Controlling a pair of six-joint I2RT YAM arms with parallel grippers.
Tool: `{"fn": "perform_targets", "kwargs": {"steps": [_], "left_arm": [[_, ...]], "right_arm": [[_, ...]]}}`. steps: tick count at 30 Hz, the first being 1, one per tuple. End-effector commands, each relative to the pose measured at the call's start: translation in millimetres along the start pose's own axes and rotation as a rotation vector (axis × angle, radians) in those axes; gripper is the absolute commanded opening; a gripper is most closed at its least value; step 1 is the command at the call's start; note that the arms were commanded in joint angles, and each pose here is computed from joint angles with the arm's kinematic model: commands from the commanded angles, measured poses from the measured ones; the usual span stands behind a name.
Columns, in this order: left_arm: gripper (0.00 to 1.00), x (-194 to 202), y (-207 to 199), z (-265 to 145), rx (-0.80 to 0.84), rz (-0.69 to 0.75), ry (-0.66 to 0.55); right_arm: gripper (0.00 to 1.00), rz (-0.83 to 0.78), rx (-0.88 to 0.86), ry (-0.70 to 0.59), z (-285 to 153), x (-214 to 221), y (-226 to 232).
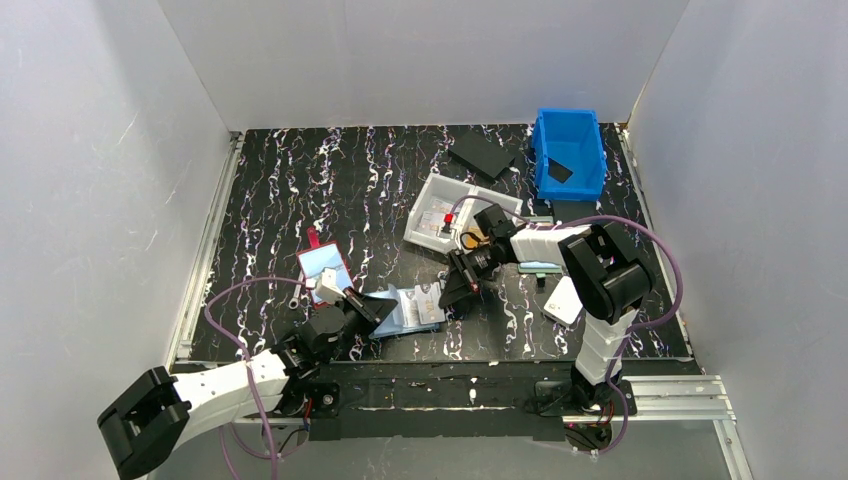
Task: Take the credit cards out of the card holder
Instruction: Remove the credit card from the card holder, then place the credit card in the storage box.
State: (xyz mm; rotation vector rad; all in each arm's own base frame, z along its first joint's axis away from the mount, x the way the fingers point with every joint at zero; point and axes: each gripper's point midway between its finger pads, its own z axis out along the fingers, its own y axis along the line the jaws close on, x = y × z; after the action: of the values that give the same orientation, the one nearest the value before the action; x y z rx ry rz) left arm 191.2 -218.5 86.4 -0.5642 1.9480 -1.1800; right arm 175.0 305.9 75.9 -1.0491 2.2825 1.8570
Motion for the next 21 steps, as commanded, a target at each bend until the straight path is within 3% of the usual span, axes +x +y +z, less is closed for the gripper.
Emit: {"fn": "perform_targets", "kwargs": {"steps": [1, 4, 7, 10, 15, 19, 21], "left_arm": [[0.0, 13, 93, -18, -0.277, 0.01, 0.009], [0.06, 14, 105, -24, -0.363, -0.013, 0.014], [0.33, 5, 106, -34, -0.477, -0.018, -0.004], [0.52, -5, 107, -51, -0.575, 0.05, 0.005], [0.61, -3, 82, -49, -0.457, 0.111, 0.06], [0.79, 5, 64, -48, -0.345, 0.198, 0.13], [0.8, 6, 52, -48, -0.291, 0.229, 0.151]], "right_arm": [[0.01, -0.089, 0.007, -0.007, -8, -12, 8], [0.01, -0.098, 0.011, -0.001, -9, -11, 8], [0.01, -0.107, 0.007, 0.007, -10, -11, 9], [0.01, -0.122, -0.022, 0.023, -12, -9, 14], [0.01, -0.159, -0.033, 0.038, -15, -7, 17], [0.01, -0.188, -0.032, 0.039, -19, -8, 18], [0.01, -0.199, -0.035, 0.037, -22, -8, 20]]}}
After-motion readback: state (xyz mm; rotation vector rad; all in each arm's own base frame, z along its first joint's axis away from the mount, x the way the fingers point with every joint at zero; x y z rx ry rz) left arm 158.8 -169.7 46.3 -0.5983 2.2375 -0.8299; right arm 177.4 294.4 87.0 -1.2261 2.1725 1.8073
